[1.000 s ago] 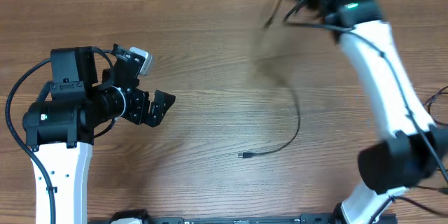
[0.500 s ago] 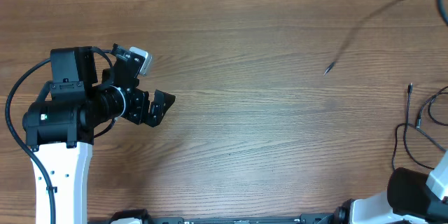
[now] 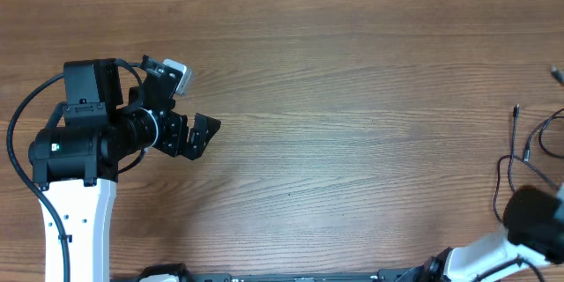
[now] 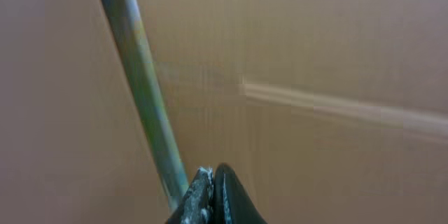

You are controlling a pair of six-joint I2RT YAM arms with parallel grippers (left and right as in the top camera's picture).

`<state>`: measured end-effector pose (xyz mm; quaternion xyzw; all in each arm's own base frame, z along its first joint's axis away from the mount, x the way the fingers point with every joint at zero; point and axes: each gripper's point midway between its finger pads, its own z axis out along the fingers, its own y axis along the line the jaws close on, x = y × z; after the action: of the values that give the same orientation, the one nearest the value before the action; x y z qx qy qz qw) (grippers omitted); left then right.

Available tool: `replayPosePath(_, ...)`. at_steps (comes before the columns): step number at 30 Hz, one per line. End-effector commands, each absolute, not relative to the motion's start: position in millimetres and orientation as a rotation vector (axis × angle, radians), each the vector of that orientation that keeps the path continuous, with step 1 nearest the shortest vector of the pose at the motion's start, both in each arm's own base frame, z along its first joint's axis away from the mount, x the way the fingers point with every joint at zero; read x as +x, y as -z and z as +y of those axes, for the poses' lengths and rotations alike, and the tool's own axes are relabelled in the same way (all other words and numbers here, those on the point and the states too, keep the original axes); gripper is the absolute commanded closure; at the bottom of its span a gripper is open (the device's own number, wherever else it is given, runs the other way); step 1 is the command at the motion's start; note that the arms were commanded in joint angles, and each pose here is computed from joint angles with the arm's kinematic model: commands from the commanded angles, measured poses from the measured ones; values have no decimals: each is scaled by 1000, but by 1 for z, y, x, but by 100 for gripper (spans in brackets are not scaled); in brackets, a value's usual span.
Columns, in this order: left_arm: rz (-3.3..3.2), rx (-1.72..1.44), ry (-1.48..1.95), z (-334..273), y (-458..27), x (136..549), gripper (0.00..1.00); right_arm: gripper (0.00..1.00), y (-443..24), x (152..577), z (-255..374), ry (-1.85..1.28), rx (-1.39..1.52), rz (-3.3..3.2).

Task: Untangle cables

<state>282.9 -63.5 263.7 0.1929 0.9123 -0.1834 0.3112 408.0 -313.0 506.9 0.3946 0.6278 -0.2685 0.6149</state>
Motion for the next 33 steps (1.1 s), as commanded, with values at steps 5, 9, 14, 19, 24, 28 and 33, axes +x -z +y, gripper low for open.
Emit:
replayPosePath(5, 2392, 520, 472, -62, -269, 285, 1, 96, -365, 413, -351, 575, 1253, 1706)
replayPosePath(9, 2392, 520, 472, -62, -269, 285, 0, 96, -299, 400, -362, 585, 1414, 1840)
replayPosePath(14, 2392, 520, 472, -62, -269, 285, 0, 92, -259, 383, -366, 603, 1507, 1953)
replayPosePath(19, 2392, 520, 472, -62, -269, 285, 0, 0, -253, 376, -362, 598, 1523, 1996)
replayPosePath(24, 2392, 520, 472, -62, -269, 285, 0, 0, -235, 385, -334, 391, 1498, 2137)
replayPosePath(28, 2391, 520, 472, -62, -269, 285, 0, 0, -218, 397, -284, 76, 1271, 2411)
replayPosePath(33, 2391, 520, 472, -62, -269, 285, 0, 0, -212, 398, -222, -291, 1054, 2598)
